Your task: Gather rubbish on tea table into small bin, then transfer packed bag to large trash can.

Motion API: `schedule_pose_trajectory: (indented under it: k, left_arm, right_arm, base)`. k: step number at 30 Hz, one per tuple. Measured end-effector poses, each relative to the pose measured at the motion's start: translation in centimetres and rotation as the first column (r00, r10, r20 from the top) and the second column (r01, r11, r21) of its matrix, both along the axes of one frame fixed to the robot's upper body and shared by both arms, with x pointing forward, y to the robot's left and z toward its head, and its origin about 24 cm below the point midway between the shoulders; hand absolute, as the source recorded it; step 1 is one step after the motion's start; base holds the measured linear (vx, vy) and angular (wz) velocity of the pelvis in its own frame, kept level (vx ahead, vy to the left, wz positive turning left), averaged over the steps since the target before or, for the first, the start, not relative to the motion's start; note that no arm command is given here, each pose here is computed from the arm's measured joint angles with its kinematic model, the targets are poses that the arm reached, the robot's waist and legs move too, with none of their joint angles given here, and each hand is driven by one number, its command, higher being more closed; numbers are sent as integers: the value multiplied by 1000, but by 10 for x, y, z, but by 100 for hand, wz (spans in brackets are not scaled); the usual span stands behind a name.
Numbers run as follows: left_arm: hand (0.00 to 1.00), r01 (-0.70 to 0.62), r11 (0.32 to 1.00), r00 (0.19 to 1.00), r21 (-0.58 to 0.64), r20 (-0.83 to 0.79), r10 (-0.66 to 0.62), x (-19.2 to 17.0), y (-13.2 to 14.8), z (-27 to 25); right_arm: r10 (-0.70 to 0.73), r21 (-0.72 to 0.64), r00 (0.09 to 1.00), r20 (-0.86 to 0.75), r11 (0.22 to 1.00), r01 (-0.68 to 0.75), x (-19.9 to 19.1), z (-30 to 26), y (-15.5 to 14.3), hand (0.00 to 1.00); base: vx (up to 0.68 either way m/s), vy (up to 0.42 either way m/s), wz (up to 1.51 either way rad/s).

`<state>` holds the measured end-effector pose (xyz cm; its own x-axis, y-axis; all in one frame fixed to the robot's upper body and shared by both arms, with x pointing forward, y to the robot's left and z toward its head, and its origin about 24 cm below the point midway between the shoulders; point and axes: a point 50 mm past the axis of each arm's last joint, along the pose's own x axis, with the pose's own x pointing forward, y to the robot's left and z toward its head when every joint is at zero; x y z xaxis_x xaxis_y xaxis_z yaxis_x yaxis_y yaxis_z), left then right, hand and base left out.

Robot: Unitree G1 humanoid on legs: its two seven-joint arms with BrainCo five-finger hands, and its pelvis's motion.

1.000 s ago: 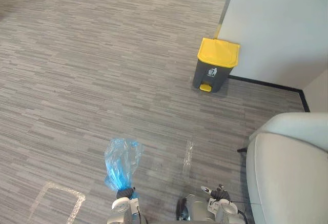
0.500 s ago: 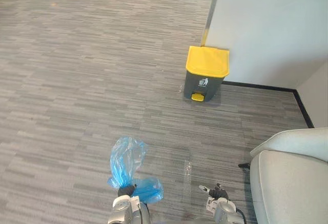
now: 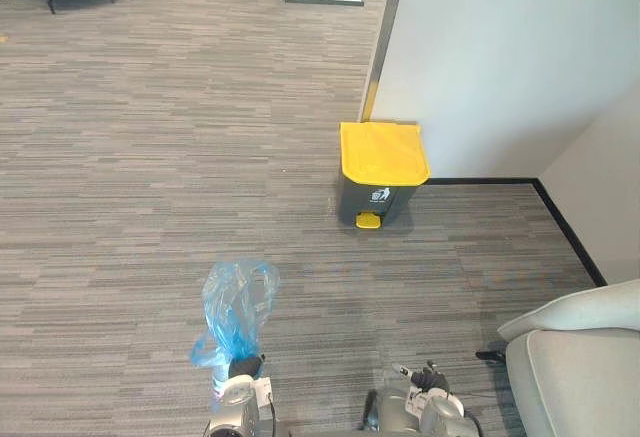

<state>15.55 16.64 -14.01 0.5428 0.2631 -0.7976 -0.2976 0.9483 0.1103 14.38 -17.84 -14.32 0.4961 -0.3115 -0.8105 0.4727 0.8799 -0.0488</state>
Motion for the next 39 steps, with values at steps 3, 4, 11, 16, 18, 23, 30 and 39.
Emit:
schedule_pose_trajectory:
  k: [3, 4, 11, 16, 18, 23, 30, 39]
  left_arm:
    - [100, 0, 1000, 1000, -2, -16, 0, -3, 0, -2]
    - [100, -7, 1000, 1000, -8, -19, 7, -5, -1, -3]
    - [100, -1, 999, 1000, -33, -9, 1, -6, -5, -3]
    - [100, -17, 999, 1000, -31, 19, 17, -3, -4, 1]
    - [100, -22, 999, 1000, -30, 11, 22, -5, -2, 0]
    - [100, -26, 999, 1000, -33, -15, 26, -10, -3, -3]
    - [100, -2, 1000, 999, 0, -38, 2, -15, 6, -5]
    - [100, -5, 999, 998, -42, -65, 2, -16, -6, -9]
  right_arm:
    - [-17, -15, 1000, 9, 1000, 17, 3, 2, -8, 0]
    - [-15, -23, 1000, 18, 1000, 15, 8, 4, -9, 0]
    - [72, -7, 997, 5, 997, -72, 9, 2, 10, 0]
    - [59, -13, 998, 11, 998, -58, 12, 3, 9, 0]
    - [49, -13, 998, -25, 999, -49, 0, -2, 7, 0]
    - [68, -5, 997, -35, 998, -68, -2, -2, 8, 0]
    - [72, -16, 997, -38, 997, -73, -5, -3, 5, 0]
    - [21, -26, 999, -43, 999, -22, 1, -2, -9, 0]
  base:
    - [553, -94, 19]
    - [402, -76, -19]
    - [455, -82, -24]
    - [355, 152, -90]
    - [311, 262, -60]
    - [311, 255, -69]
    - [261, 65, -5]
    - [323, -183, 12]
